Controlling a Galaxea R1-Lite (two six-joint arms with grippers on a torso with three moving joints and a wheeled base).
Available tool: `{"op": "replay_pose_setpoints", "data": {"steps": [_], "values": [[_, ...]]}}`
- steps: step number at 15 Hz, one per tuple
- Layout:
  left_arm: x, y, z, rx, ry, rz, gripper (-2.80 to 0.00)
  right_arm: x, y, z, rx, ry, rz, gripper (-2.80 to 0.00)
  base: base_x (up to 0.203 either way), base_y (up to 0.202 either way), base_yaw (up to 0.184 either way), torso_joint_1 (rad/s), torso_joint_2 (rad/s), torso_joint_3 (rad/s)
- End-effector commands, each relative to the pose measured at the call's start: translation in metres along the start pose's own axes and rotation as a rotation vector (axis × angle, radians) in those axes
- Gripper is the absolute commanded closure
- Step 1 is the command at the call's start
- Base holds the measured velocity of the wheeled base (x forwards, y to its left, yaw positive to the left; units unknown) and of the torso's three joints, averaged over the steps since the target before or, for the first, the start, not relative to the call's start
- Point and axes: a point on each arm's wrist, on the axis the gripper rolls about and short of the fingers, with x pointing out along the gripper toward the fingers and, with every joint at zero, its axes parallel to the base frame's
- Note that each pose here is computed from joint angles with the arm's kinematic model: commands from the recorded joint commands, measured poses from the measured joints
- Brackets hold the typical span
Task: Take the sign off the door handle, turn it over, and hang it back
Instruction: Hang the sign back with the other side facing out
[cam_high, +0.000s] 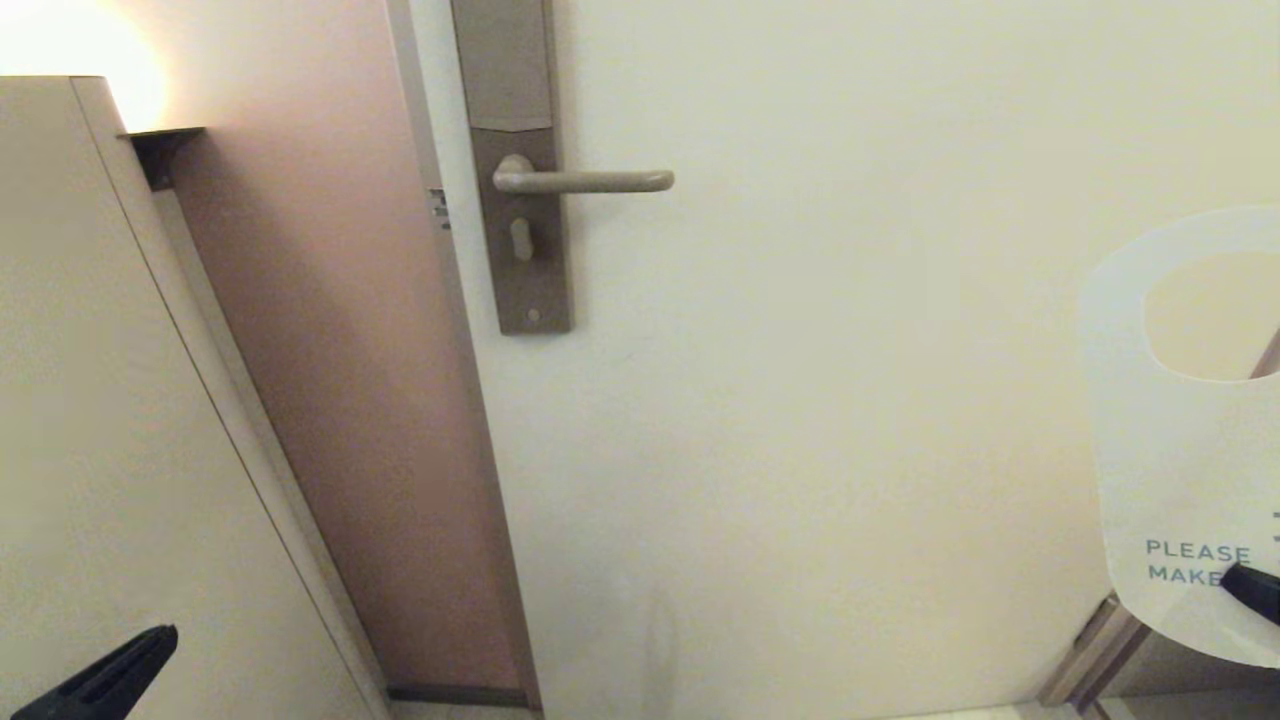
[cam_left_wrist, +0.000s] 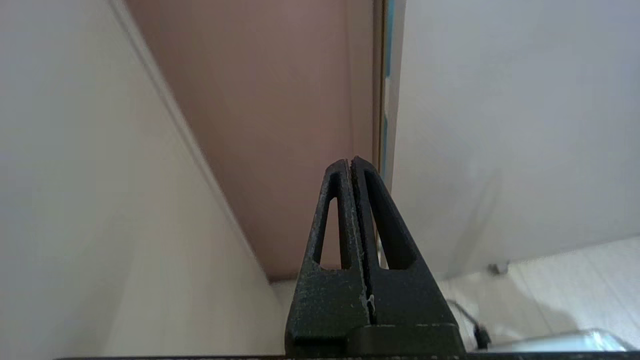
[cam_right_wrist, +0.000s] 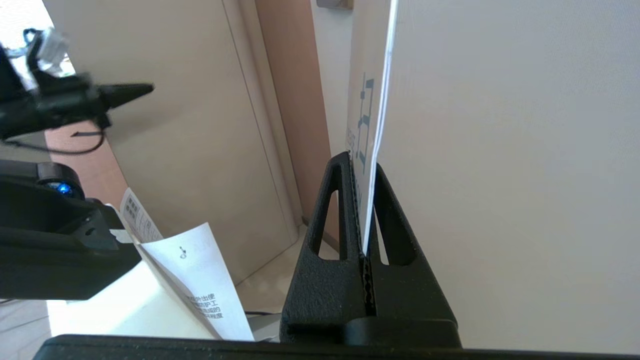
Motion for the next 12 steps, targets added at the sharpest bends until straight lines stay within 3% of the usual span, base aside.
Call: {"op": "replay_pose_setpoints", "data": {"steps": [1, 4, 8, 12], "values": [[-0.026, -0.002, -0.013, 0.002, -0.065, 0.009, 0.0, 0.0, 0.0, -0.002, 0.005, 0.006, 0.003, 0.0, 0.0, 0.0, 0.0, 0.0, 0.0, 0.0], [-0.046, -0.005, -0.035, 0.0, -0.068, 0.014, 0.0, 0.0, -0.001, -0.003, 0.005, 0.008, 0.003, 0.0, 0.0, 0.0, 0.0, 0.0, 0.0, 0.0], [-0.047, -0.006, -0.054, -0.003, 0.108, -0.001, 0.0, 0.001, -0.002, -0.007, 0.015, 0.02, -0.001, 0.0, 0.0, 0.0, 0.0, 0.0, 0.0, 0.0], [-0.047, -0.006, -0.054, -0.034, 0.105, 0.013, 0.0, 0.0, -0.003, -0.012, 0.021, 0.028, -0.023, 0.0, 0.0, 0.0, 0.0, 0.0, 0.0, 0.0]]}}
